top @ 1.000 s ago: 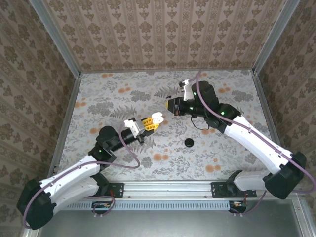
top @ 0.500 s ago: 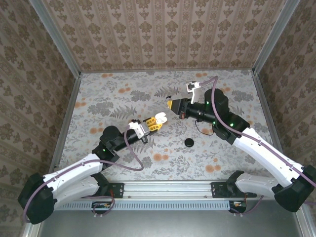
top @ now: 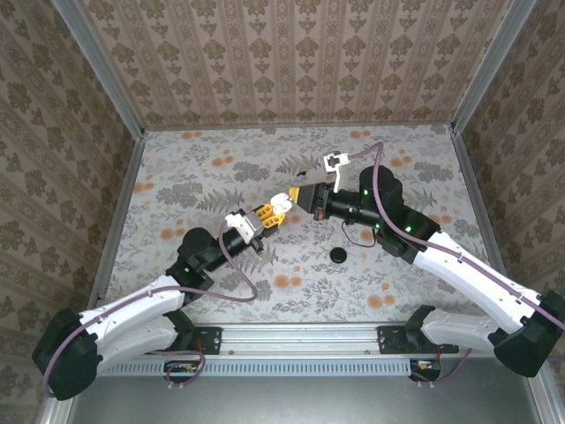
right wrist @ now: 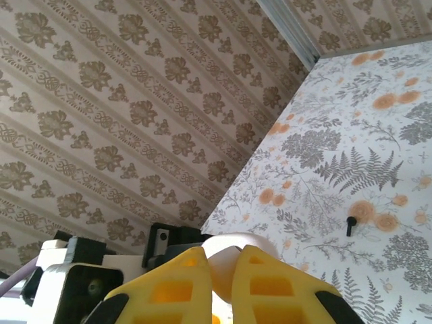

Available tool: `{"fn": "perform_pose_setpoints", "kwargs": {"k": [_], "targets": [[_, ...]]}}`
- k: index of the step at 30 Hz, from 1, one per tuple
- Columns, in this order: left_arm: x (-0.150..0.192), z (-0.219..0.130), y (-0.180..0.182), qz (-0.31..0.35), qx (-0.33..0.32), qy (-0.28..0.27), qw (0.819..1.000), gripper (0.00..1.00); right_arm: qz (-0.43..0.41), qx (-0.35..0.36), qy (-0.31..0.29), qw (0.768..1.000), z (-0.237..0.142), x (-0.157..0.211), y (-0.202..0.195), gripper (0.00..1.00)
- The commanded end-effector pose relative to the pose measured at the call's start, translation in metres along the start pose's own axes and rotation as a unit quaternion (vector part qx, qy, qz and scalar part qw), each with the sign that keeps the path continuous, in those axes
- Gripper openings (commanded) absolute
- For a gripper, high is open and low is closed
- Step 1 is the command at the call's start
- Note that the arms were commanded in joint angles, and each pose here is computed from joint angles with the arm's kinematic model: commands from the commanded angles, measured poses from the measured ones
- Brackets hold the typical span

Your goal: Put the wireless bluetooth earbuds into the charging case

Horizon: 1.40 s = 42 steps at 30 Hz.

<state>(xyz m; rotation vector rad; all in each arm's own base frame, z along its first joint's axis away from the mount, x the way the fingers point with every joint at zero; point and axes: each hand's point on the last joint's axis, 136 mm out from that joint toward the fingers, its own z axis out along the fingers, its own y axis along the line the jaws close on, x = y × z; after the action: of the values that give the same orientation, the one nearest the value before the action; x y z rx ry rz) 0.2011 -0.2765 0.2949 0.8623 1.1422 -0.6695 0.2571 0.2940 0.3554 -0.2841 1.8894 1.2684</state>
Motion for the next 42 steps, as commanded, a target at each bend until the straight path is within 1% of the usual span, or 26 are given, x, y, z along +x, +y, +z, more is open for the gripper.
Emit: {"fn": "perform_pose_setpoints", "kwargs": {"k": [1,9,20,29,42], "targets": [[-0.004,-0.001,0.007,-0.022,-0.018,-0.012,1.000,0.00,0.000,-0.019,0.003,1.000,0.005,0.002,0.009,0.10],[-0.003,-0.003,0.006,-0.031,-0.015,-0.016,0.999,0.00,-0.001,-0.015,0.021,1.000,0.012,0.012,0.013,0.10],[-0.005,-0.009,0.003,-0.035,-0.007,-0.018,0.999,0.00,-0.015,0.005,0.019,1.000,0.002,0.010,0.014,0.10],[-0.003,-0.009,0.001,-0.035,-0.003,-0.016,0.999,0.00,-0.016,0.006,0.020,1.000,0.003,0.010,0.016,0.09],[-0.004,-0.008,0.000,-0.037,0.001,-0.016,0.999,0.00,-0.038,0.027,0.025,0.999,0.006,0.010,0.013,0.09]]}}
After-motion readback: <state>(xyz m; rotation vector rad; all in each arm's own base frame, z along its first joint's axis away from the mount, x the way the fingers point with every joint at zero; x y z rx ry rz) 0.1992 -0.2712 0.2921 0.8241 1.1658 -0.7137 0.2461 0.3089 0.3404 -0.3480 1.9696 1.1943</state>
